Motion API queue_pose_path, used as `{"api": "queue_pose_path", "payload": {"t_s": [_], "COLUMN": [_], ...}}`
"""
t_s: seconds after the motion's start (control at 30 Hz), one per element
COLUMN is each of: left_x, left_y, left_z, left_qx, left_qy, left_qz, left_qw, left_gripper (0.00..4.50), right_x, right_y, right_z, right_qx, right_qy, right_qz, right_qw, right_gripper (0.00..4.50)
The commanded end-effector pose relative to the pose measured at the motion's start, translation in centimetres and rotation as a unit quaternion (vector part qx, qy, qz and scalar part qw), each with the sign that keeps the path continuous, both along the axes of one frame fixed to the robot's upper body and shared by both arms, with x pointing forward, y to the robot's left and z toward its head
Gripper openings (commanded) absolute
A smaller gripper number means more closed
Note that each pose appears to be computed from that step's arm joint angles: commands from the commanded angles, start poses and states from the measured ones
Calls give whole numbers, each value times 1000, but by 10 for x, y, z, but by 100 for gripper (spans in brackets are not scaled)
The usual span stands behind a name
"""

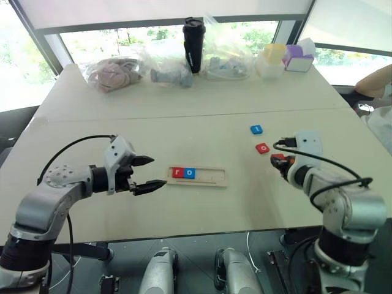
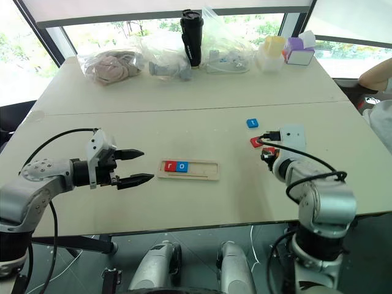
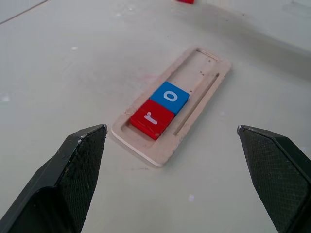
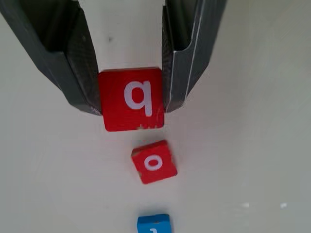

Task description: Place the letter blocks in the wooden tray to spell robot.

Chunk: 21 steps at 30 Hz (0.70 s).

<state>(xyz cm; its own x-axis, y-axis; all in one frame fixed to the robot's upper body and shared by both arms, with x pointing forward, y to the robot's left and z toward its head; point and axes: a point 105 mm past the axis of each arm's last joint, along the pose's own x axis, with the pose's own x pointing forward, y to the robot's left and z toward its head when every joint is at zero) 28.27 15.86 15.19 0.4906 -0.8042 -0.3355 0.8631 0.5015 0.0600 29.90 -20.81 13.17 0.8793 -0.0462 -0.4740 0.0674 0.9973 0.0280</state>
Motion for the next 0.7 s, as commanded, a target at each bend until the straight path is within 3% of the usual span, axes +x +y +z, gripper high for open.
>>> {"api": "queue_pose_path", "payload": {"t_s": [0.03,0.27,0.4,0.47,0.5,0.57,0.63,0.7], "left_x": [3,10,11,11,11,11,11,10], "left_y": [-2,-1,-1,0,0,1,1,2], "left_z": [4,1,1,0,0,-1,-1,-2], "left_qx": [3,12,13,14,15,17,18,20], "left_qy": [-11,-13,-14,-14,-14,-12,-11,-7], "left_qz": [-14,-24,-25,-25,-25,-25,-25,-27], "left_qw": [1000,1000,999,999,999,999,999,999], "left_gripper": [450,450,450,450,450,450,450,450], "right_x": [-14,-27,-29,-29,-30,-47,-59,-56], "right_y": [4,37,43,45,51,56,51,30], "right_z": [-2,-19,-22,-19,-15,0,2,16], "right_qx": [14,67,75,64,61,-55,-103,-122], "right_qy": [-15,3,7,2,-4,9,40,26], "right_qz": [-53,-47,-32,17,75,255,329,350], "right_qw": [998,997,997,998,995,965,938,928], "right_gripper": [117,117,323,423,442,442,442,442]}}
